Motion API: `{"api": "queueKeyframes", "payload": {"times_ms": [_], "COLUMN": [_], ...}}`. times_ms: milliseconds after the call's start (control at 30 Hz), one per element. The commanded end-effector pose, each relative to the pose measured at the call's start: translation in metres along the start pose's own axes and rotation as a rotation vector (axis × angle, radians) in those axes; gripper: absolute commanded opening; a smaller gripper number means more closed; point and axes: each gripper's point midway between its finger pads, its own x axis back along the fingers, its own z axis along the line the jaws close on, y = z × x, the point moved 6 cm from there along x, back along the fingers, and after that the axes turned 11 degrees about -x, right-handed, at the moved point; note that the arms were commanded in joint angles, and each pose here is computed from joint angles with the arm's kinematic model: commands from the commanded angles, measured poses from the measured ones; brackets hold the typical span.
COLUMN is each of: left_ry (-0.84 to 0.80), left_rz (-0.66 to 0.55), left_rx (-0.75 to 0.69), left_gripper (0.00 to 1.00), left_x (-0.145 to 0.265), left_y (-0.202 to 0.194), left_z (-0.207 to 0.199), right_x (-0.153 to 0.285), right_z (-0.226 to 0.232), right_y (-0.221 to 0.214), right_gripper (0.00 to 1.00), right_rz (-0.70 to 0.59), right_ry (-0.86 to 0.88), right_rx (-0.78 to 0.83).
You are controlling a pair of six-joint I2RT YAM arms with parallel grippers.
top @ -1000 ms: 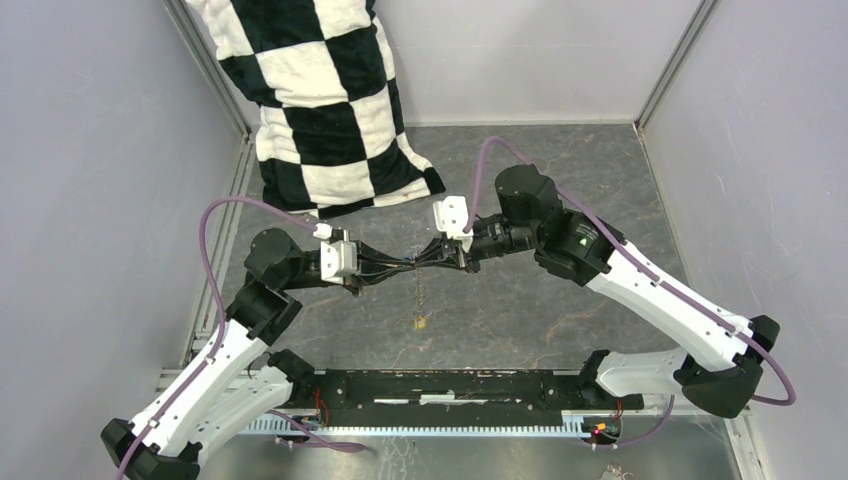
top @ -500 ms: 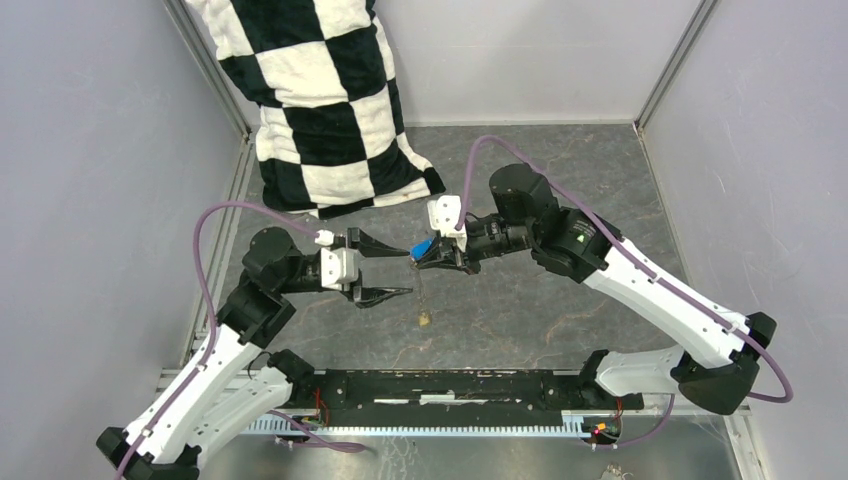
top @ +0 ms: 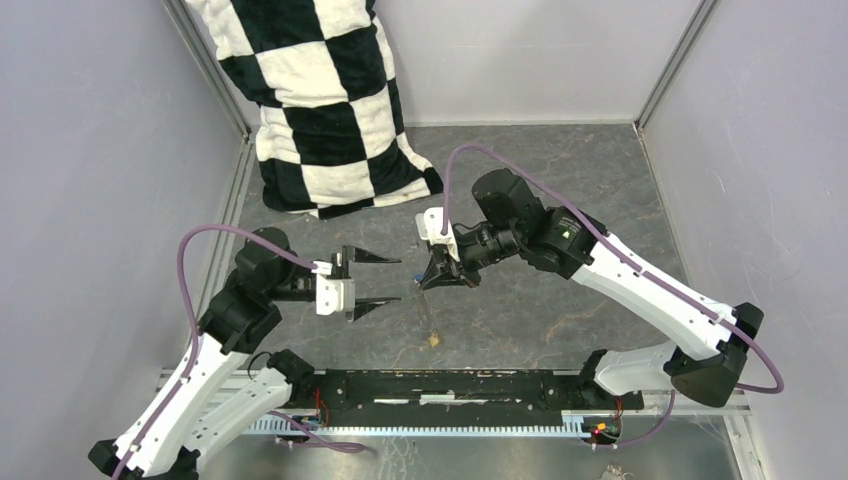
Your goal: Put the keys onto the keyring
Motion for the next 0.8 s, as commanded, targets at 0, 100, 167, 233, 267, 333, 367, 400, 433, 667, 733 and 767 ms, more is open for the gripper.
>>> {"api": "queueKeyframes", "payload": {"times_ms": [0,100,167,233,267,333,367,400,433,667,733,767], "left_ry": [-0.096,-0.181,-0.188,-0.190,-0.191,-0.199,-0.207,-0.218,-0.225,-0.244,-0.243,-0.243], "left_rz": [-0.066,-0.114,-0.121,-0.133,-0.140,-0.156,-0.162,-0.166,-0.172,-0.197,-0.197,-0.199], "left_rx": [-0.099,-0.130,-0.147,-0.169,-0.175,-0.177,-0.175,-0.170,-0.170,-0.161,-0.163,-0.168], "left_gripper": [0.65,0.58,0.52,0.48,0.46,0.42,0.39,0.36,0.35,0.33,0.30,0.28], "left_x": [-0.009,-0.015,-0.015,-0.015,-0.015,-0.015,-0.015,-0.014,-0.014,-0.015,-0.015,-0.015], "left_y": [0.002,0.004,0.004,0.006,0.007,0.011,0.012,0.012,0.013,0.013,0.012,0.013], "left_z": [0.003,0.002,0.002,0.002,0.002,0.002,0.001,-0.001,-0.002,-0.006,-0.006,-0.007], "right_x": [-0.002,-0.006,-0.008,-0.008,-0.009,-0.010,-0.010,-0.010,-0.011,-0.014,-0.013,-0.013], "right_z": [0.012,0.014,0.015,0.015,0.015,0.014,0.014,0.014,0.013,0.010,0.010,0.010], "right_y": [0.021,0.021,0.020,0.020,0.020,0.019,0.019,0.019,0.019,0.021,0.023,0.023], "right_gripper": [0.00,0.01,0.00,0.00,0.00,0.00,0.00,0.01,0.00,0.00,0.00,0.00], "right_rz": [-0.046,-0.040,-0.038,-0.037,-0.035,-0.032,-0.031,-0.032,-0.033,-0.027,-0.033,-0.034], "right_ry": [0.066,0.083,0.090,0.090,0.091,0.090,0.089,0.087,0.086,0.085,0.083,0.081], "right_rx": [0.043,0.037,0.034,0.034,0.032,0.030,0.029,0.029,0.027,0.015,0.018,0.017]}}
